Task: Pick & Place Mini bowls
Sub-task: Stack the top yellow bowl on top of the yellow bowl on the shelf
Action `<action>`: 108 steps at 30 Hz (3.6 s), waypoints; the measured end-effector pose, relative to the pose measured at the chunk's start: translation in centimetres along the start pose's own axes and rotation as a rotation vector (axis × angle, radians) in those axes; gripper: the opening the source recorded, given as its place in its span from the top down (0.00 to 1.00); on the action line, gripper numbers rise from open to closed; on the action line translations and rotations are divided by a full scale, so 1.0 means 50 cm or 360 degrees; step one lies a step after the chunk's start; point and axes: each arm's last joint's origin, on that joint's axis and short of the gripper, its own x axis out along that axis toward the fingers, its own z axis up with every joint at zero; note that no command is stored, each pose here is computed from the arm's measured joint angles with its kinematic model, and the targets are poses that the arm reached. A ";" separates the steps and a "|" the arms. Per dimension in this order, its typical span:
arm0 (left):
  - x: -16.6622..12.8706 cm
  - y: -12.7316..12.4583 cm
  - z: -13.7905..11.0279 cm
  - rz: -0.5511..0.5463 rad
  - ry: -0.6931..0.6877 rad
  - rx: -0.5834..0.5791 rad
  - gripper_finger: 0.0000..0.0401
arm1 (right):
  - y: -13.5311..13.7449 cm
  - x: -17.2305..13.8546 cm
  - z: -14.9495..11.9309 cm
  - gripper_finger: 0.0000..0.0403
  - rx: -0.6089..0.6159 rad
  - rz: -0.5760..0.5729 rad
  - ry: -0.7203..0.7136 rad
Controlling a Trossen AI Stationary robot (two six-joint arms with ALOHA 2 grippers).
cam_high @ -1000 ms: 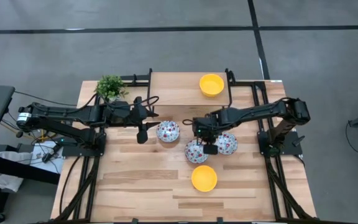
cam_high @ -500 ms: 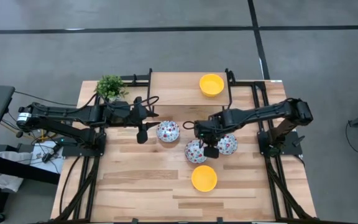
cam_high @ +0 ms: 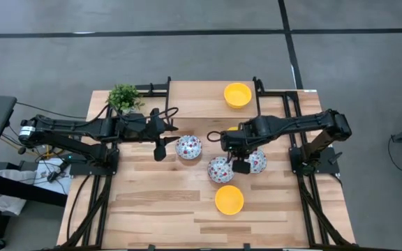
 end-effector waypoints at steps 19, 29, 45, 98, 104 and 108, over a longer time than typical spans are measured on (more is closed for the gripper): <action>0.000 0.000 0.013 -0.0002 -0.0104 -0.0124 0.63 | -0.090 -0.167 -0.038 1.00 0.0001 -0.0215 -0.0162; 0.000 0.000 0.014 -0.0008 -0.0111 -0.0218 0.63 | -0.179 -0.177 -0.048 1.00 -0.0083 -0.0309 -0.0138; -0.001 0.001 0.015 -0.0005 -0.0120 -0.0227 0.63 | -0.313 -0.152 -0.026 1.00 -0.0172 -0.0451 -0.0138; 0.001 0.018 0.030 0.0032 -0.0247 -0.0291 0.63 | -0.388 -0.060 0.033 1.00 -0.0272 -0.0331 -0.0076; 0.001 0.018 0.030 0.0032 -0.0247 -0.0291 0.63 | -0.387 -0.060 0.030 1.00 -0.0235 -0.0317 -0.0054; 0.001 0.018 0.030 0.0032 -0.0246 -0.0291 0.63 | -0.384 -0.059 0.027 1.00 -0.0209 -0.0276 -0.0036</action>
